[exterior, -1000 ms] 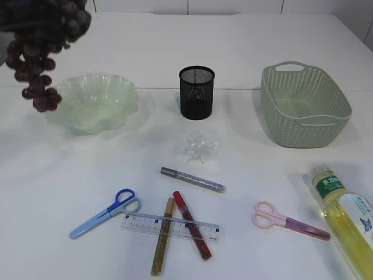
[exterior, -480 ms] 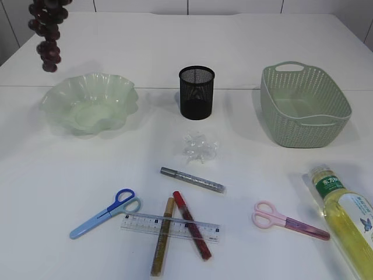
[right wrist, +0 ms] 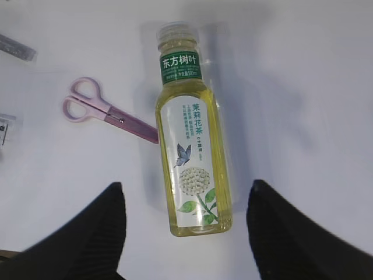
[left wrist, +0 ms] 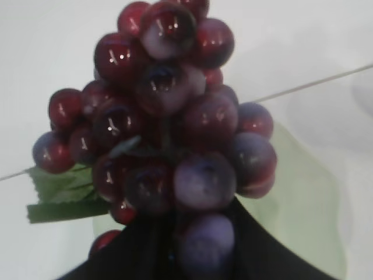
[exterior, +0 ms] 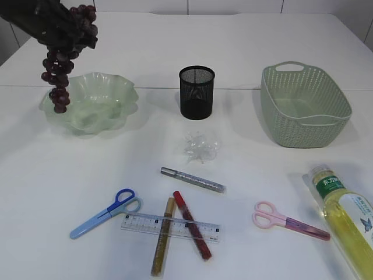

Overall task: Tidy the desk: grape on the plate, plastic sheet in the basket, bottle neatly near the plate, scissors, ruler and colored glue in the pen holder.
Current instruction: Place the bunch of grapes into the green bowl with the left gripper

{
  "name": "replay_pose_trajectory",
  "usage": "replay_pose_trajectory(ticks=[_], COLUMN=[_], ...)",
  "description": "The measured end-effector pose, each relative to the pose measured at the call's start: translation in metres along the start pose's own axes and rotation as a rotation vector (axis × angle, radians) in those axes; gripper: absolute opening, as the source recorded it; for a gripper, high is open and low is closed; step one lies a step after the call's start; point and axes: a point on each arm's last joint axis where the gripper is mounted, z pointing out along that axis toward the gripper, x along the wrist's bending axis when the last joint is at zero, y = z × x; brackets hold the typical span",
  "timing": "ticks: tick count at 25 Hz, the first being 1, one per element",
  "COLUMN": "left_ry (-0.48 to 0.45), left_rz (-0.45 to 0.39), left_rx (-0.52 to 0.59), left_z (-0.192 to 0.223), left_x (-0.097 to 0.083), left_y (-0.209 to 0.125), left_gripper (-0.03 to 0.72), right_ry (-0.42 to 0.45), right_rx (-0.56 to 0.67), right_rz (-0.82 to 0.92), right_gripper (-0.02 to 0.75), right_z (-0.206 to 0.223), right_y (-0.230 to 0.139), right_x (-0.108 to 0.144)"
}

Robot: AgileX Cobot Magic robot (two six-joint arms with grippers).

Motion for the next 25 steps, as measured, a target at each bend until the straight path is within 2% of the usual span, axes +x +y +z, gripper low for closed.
replay_pose_trajectory(ticks=[3, 6, 8, 12, 15, 19, 25], left_ry=[0.003, -0.007, -0.017, -0.028, -0.038, -0.041, -0.043], left_rz=[0.002, -0.007, -0.026, -0.052, -0.079, -0.096, -0.119], left_rx=[0.064, 0.102, 0.110, 0.112, 0.152, 0.279, 0.440], left_z=[0.015, 0.027, 0.030, 0.030, 0.030, 0.025, -0.009], left_x=[0.000, -0.003, -0.005, -0.006, -0.007, -0.007, -0.003], left_y=[-0.013, -0.023, -0.025, -0.024, -0.028, -0.038, -0.037], left_gripper=[0.209, 0.297, 0.359, 0.432, 0.450, 0.453, 0.453], right_ry=[0.000, 0.000, 0.002, 0.004, 0.004, 0.004, 0.018], right_rx=[0.000, 0.002, 0.002, 0.003, 0.003, 0.014, 0.044], right_rz=[0.000, 0.000, 0.001, 0.002, 0.002, 0.003, 0.013], right_gripper=[0.511, 0.511, 0.511, 0.511, 0.511, 0.511, 0.511], right_z=[0.000, 0.000, 0.000, 0.000, 0.000, 0.003, 0.010], right_y=[0.000, 0.000, 0.000, 0.000, 0.000, 0.001, 0.004], right_x=[0.000, 0.000, 0.000, 0.000, 0.000, 0.000, 0.000])
